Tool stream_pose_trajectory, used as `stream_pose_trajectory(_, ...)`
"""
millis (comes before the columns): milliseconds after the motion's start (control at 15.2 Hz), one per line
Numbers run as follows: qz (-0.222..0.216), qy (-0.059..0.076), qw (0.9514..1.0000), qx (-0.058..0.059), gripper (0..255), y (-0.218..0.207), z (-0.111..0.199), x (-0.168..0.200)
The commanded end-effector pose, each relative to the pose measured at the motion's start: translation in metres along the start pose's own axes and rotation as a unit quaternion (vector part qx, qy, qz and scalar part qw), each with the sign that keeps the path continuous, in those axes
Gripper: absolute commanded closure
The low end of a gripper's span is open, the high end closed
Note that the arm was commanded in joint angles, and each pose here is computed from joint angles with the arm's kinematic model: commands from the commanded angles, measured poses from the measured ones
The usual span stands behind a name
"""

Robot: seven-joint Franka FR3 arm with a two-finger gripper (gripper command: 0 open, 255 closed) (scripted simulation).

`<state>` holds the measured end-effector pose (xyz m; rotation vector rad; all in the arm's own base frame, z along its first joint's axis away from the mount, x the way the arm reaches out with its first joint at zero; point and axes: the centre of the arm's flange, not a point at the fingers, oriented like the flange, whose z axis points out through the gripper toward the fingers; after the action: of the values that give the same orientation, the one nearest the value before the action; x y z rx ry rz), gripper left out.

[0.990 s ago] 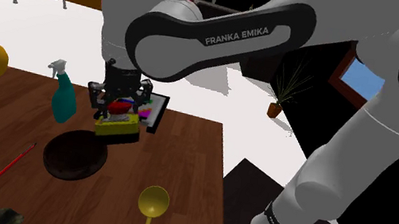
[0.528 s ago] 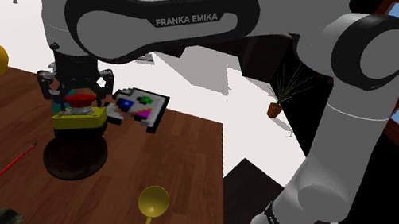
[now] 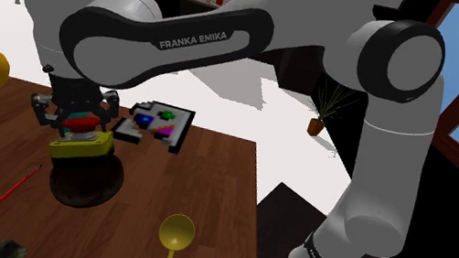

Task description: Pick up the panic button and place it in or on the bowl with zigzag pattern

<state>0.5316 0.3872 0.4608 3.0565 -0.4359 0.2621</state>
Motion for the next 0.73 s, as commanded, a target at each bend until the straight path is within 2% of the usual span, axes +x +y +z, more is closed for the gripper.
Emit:
stream_pose_trajectory(0,0.0,0.001,1.0,0.001,255,0.0,0.01,-0.003)
stream_pose_trajectory(660,0.0,0.001,1.0,0.001,255,-0.001,0.062,-0.012)
